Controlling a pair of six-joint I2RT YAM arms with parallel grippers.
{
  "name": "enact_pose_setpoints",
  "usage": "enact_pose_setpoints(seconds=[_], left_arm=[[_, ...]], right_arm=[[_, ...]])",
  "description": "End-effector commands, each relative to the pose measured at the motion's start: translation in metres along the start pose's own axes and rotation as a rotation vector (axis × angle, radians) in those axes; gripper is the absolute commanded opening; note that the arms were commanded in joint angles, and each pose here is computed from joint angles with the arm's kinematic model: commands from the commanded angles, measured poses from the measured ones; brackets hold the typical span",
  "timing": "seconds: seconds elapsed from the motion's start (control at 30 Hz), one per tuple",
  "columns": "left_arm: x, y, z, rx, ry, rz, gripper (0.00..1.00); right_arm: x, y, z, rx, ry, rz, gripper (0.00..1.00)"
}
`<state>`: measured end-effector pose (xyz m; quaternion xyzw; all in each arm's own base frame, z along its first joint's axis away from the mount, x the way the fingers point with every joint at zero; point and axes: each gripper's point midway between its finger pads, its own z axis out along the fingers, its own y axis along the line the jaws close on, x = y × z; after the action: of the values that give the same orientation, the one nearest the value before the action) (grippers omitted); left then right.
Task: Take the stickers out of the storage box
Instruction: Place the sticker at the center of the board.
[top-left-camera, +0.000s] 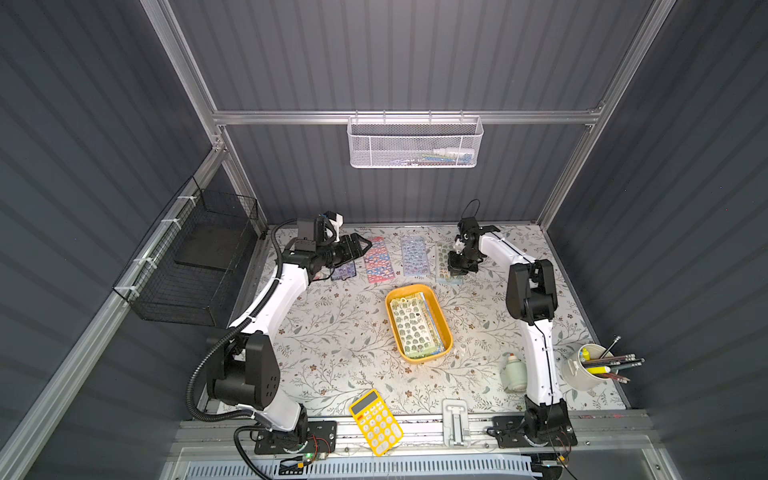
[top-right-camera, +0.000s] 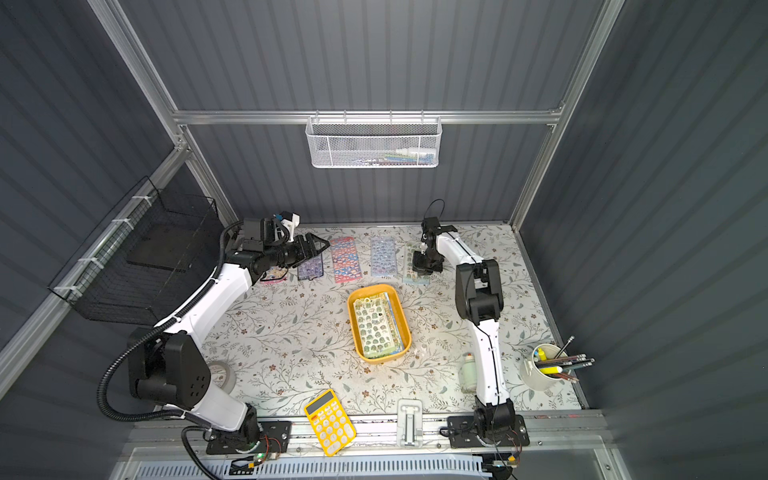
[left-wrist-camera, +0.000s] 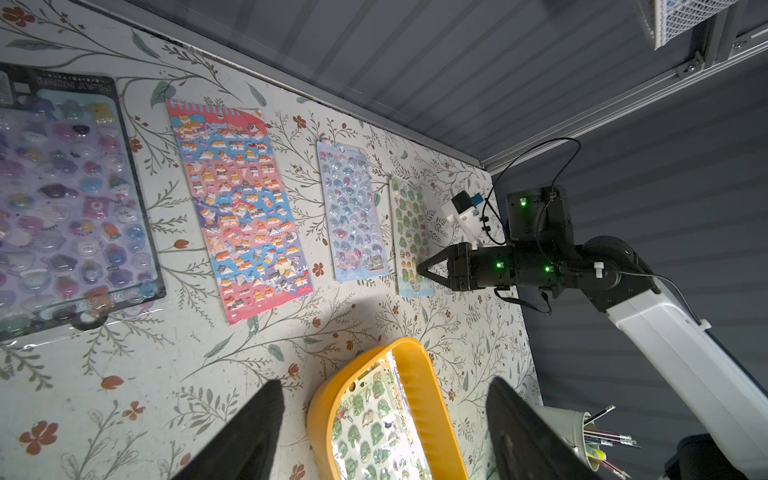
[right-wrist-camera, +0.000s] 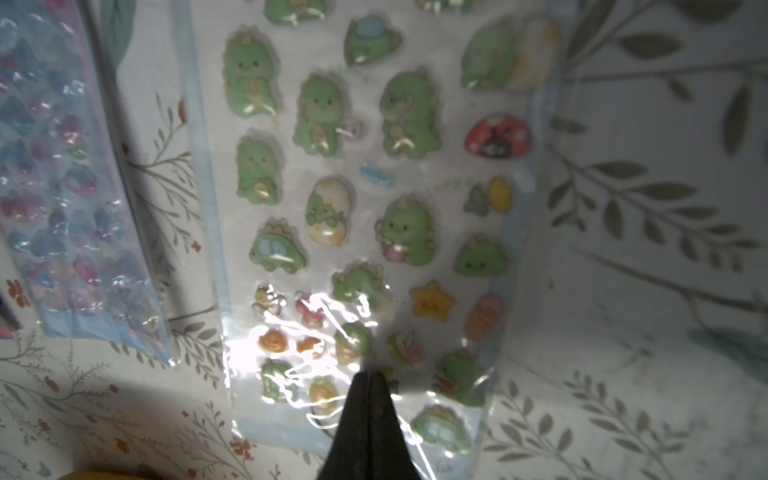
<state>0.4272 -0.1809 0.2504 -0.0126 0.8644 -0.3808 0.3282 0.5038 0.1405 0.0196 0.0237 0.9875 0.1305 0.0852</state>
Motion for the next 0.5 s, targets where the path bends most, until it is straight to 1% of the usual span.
enact_pose_setpoints(seconds=[0.0,0.1,0.23,0.47], left_arm=[[-0.010,-0.005,-0.007,0.002,-0.016,0.019,0.78],[-0.010,-0.006,-0.007,0.004,-0.017,0.018,0.78],[-0.010,-0.006,-0.007,0.004,-0.017,0.021,0.78],[-0.007,-0.003,-0.007,-0.009,-0.008,0.019,0.78]], right_arm=[[0.005,-0.014,0.014,0.007,0.041,0.045,0.00],[0.003,-0.015,0.012,0.009,0.033,0.040,0.00],[-0.001,-0.009,-0.005,-0.004,-0.002,0.029,0.00],[-0.003,0.011,-0.062,-0.013,-0.118,-0.028,0.00]])
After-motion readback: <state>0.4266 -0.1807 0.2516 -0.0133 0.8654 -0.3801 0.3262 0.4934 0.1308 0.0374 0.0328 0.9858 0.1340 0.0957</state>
